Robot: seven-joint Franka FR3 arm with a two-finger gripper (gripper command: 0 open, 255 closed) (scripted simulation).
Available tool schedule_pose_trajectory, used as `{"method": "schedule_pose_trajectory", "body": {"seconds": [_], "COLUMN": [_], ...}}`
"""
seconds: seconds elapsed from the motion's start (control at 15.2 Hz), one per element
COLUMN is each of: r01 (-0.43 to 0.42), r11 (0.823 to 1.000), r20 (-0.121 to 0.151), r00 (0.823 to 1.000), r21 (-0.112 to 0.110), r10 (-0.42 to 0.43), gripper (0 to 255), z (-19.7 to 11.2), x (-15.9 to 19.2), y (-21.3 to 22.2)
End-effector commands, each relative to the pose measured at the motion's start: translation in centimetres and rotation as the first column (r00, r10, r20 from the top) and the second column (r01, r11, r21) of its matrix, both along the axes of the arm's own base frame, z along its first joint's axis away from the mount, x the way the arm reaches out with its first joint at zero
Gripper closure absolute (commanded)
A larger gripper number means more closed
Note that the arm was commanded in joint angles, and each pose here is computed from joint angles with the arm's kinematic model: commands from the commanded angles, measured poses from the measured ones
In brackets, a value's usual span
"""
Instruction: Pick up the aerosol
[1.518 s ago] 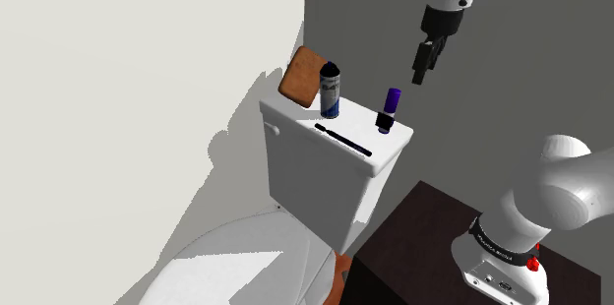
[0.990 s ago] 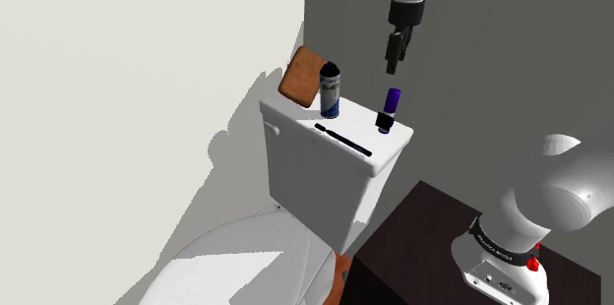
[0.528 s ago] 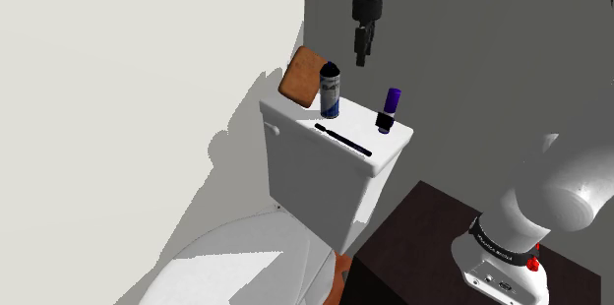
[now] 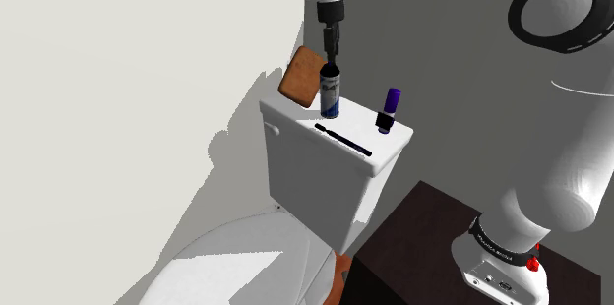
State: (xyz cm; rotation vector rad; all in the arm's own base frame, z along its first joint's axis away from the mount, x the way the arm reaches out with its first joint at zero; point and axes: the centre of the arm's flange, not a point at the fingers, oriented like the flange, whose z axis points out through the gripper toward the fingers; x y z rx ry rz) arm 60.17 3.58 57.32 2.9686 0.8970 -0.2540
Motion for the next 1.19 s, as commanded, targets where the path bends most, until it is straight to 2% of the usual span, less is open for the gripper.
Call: {"method": "schedule_pose_trajectory", "body": {"seconds": [0.0, 0.46, 0.53, 1.12], "r01": [-0.011, -0.011, -0.011, -0.011], "r11": [1.0, 1.0, 1.0, 1.0], "r20": [-0.005, -0.005, -0.005, -0.005], "r00": [1.0, 1.0, 1.0, 1.0], "r21": [0.002, 0.002, 0.002, 0.002], "r10": [0.011, 0.011, 0.011, 0.011], "gripper": [0, 0, 255, 255], "z": [-1.0, -3.9, -4.0, -3.9], "x": [0.8, 0.8, 0.8, 0.8], "y": [0.1, 0.1, 0.1, 0.1]}}
